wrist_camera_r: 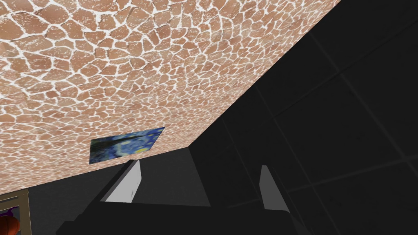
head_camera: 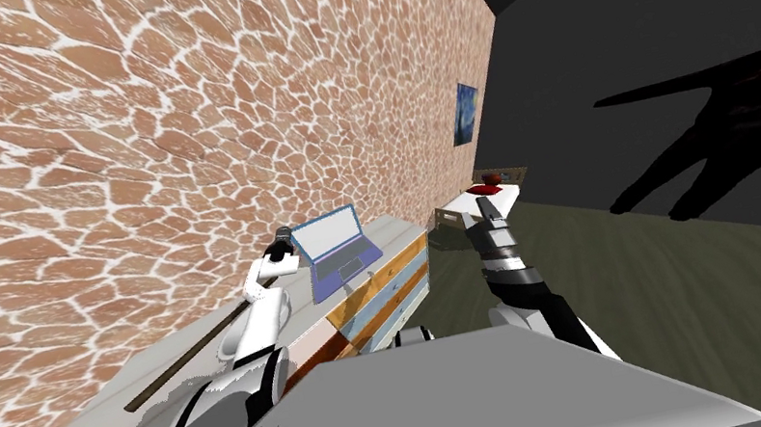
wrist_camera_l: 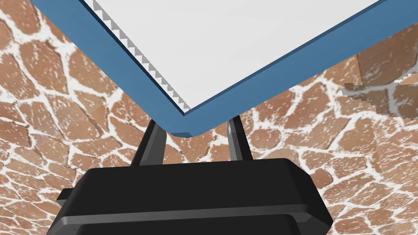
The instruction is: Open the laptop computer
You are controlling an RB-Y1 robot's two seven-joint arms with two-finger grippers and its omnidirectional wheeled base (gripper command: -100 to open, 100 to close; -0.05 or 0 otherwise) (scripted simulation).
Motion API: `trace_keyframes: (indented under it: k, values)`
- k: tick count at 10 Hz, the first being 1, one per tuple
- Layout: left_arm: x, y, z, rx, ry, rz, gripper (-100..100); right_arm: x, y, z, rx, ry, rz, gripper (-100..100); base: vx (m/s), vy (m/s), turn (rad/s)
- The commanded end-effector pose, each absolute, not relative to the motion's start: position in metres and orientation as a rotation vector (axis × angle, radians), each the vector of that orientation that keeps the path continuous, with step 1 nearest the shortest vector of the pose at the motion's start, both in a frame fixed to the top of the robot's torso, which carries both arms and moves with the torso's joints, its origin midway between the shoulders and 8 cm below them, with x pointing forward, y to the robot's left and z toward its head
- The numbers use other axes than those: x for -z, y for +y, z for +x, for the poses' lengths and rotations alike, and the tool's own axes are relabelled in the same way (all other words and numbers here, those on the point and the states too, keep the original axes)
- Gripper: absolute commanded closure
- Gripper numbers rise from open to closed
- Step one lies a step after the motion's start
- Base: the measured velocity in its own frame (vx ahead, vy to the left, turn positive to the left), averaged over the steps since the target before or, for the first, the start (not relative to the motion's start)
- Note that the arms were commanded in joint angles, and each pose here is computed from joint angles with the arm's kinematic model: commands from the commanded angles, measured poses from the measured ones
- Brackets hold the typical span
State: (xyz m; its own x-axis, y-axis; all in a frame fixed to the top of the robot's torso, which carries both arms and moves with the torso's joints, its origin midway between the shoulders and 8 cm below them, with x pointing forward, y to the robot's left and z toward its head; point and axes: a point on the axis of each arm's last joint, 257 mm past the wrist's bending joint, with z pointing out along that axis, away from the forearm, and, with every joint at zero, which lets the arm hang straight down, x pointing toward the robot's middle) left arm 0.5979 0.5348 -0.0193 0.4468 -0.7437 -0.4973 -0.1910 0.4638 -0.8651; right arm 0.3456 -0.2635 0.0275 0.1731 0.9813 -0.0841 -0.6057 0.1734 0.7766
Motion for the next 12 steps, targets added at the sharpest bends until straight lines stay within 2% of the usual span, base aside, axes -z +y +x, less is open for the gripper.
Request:
trace_keyframes:
  k: [1,12]
  values:
    - [0.027,0.536,0.595,0.452,1.072,-1.045,100,-0.028,-0.263,0.346,-1.258,0.682,0.682,0,0.022,-0.050,0.118]
    - [0.021,0.519,0.589,0.546,1.013,-0.882,100,-0.028,-0.263,0.346,-1.258,0.682,0.682,0,0.016,-0.052,0.073]
